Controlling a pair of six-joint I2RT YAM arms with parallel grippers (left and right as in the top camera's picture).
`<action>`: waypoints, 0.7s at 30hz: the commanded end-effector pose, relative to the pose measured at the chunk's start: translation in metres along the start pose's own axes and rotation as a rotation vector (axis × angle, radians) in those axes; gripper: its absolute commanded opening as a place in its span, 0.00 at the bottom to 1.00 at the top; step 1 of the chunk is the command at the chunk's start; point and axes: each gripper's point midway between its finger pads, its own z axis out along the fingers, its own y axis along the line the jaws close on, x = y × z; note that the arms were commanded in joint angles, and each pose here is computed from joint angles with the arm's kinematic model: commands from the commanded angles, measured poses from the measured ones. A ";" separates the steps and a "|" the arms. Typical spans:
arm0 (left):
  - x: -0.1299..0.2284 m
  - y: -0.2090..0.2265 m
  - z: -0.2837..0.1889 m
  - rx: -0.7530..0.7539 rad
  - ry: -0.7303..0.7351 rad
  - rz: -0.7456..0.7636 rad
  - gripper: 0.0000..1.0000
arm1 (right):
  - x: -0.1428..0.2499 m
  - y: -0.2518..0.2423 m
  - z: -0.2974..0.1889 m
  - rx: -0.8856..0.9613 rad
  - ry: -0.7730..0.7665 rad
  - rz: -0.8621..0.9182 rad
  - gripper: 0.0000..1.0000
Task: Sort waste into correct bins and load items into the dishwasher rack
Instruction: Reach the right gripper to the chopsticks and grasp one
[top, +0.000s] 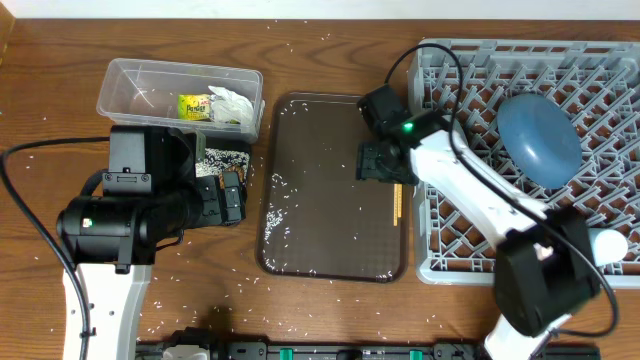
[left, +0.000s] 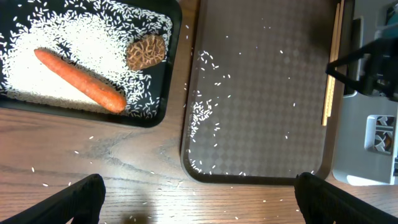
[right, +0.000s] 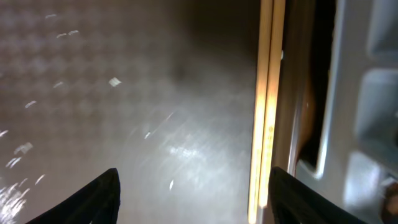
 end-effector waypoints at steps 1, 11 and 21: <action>0.000 0.001 0.000 0.002 0.001 -0.015 0.98 | -0.009 -0.019 0.016 0.124 -0.046 0.082 0.67; 0.000 0.001 0.000 0.002 0.001 -0.015 0.98 | -0.003 -0.022 0.057 0.161 0.003 0.092 0.67; 0.000 0.001 0.000 0.002 0.001 -0.015 0.98 | 0.015 -0.005 0.083 0.076 0.113 -0.027 0.53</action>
